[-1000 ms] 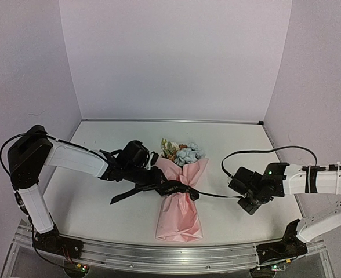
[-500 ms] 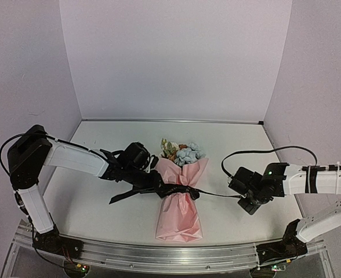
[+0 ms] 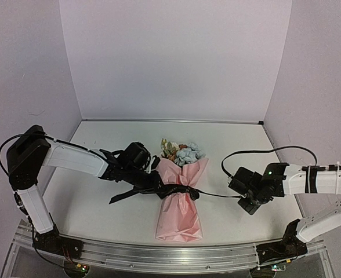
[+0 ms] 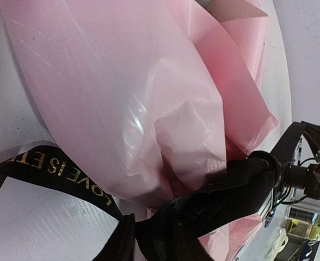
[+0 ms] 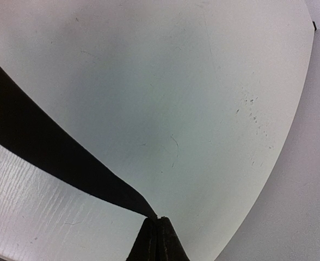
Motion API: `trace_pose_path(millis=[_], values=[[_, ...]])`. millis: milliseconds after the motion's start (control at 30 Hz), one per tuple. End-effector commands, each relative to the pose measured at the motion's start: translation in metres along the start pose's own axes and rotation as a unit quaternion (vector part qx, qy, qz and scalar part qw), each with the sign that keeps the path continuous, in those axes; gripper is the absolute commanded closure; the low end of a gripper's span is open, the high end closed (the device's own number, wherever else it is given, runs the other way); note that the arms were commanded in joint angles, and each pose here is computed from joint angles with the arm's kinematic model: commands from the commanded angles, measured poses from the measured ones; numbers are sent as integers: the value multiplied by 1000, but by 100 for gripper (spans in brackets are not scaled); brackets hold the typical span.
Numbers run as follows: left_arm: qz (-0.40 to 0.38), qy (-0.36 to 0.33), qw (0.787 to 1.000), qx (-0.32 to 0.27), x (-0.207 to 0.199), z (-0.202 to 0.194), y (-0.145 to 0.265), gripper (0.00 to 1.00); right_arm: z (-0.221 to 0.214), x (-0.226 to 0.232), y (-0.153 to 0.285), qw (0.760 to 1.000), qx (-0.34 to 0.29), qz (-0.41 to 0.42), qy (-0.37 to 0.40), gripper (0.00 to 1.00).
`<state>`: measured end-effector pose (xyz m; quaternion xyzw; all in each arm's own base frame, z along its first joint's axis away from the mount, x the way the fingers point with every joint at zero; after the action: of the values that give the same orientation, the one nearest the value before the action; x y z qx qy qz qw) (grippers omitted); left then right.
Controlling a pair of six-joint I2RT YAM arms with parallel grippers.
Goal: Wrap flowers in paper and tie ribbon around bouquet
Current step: Tie the ribbon around the folded bouquet.
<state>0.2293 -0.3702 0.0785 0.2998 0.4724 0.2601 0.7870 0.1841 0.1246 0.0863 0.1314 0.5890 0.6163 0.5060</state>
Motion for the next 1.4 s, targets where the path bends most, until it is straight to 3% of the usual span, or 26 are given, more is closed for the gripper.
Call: trace_pose_path(millis=[0, 67, 333, 367, 467, 600, 933, 1367], values=[[-20, -15, 1000, -16, -20, 14, 11, 91, 6, -3, 4, 1000, -8, -12, 0, 100], [-12, -19, 1000, -20, -19, 17, 12, 99, 8, -3, 4, 1000, -10, -12, -2, 100], [37, -85, 993, -73, -21, 46, 28, 100, 20, 3, 2, 997, 12, 35, -60, 99], [39, -101, 991, -79, -23, 50, 29, 100, 23, 5, 2, 996, 17, 50, -74, 94], [38, -132, 987, -85, -29, 58, 30, 100, 38, 12, 9, 992, 12, 85, -93, 66], [33, -152, 984, -88, -35, 65, 30, 100, 54, 22, 26, 983, -2, 137, -124, 51], [26, -169, 982, -79, -38, 63, 31, 100, 98, 98, 39, 936, -26, 283, -210, 53], [19, -178, 981, -72, -40, 60, 32, 100, 136, 135, 30, 921, -35, 305, -238, 52]])
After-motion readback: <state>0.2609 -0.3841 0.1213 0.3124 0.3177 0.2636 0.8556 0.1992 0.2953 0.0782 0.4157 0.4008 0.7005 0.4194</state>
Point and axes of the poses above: each gripper's point midway between its finger pads, its own y axis back along the fingers, its own x axis along the line the jaws close on, z = x × y, the point moved 2 cm from there along y, back along the fingers, and after that the axes turned 8 degrees about -y, right-handed, at the moved point
